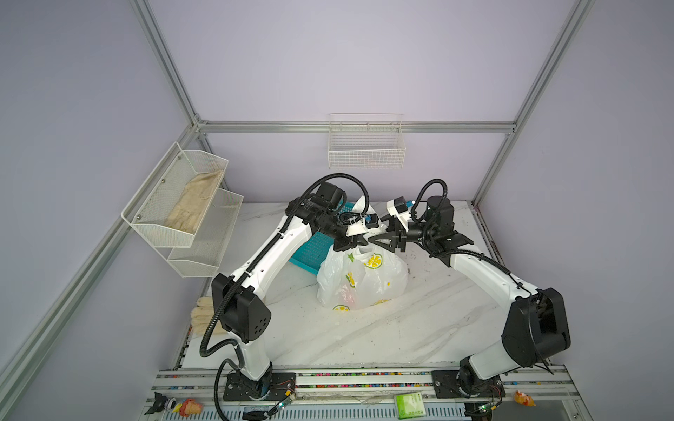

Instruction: Place the fake fruits into the plastic bag and tie a complex knot

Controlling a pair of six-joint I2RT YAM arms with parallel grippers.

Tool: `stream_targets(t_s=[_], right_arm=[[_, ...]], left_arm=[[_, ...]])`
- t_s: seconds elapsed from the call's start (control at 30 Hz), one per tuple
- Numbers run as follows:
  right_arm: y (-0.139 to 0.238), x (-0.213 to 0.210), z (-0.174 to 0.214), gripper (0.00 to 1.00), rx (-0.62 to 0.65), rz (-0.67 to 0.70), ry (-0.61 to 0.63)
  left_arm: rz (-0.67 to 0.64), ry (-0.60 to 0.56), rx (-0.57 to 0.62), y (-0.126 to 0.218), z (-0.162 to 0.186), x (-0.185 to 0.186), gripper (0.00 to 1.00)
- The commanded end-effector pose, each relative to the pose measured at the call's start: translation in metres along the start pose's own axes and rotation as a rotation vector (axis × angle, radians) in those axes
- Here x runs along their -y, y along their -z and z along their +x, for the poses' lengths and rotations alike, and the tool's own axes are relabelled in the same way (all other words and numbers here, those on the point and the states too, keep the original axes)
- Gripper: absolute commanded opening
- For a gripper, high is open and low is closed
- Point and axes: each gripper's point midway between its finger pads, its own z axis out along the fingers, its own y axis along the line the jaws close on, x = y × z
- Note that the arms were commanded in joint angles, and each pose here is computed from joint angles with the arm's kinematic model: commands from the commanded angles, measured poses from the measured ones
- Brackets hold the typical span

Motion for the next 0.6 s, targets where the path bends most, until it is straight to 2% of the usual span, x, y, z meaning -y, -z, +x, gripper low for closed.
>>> stream_targets(t_s=[0.0,0.2,0.37,0.57], right_arm=[[-0.001,-0.006,-0.001,0.53,0.007,-0.019,0.035],[-0.001,-0.006,0.000,0.38,0.002,-0.012,0.033],[0.000,-0.002,-0.001,0.22,0.000,0.013,0.041],[0.002,-0.001,-0.002,0.09,0.000,0.034,0.050]], left_arm=[[-0.089,-0.059,0.083,0.024,-0.040,-0.019,0.05],[-0.102,-0.051,0.090,0.025,-0.042,-0.021,0.11],[-0.119,-0.033,0.086,0.030,-0.042,-0.019,0.24],[-0.180,-0.014,0.102,0.043,-0.039,-0.016,0.38]])
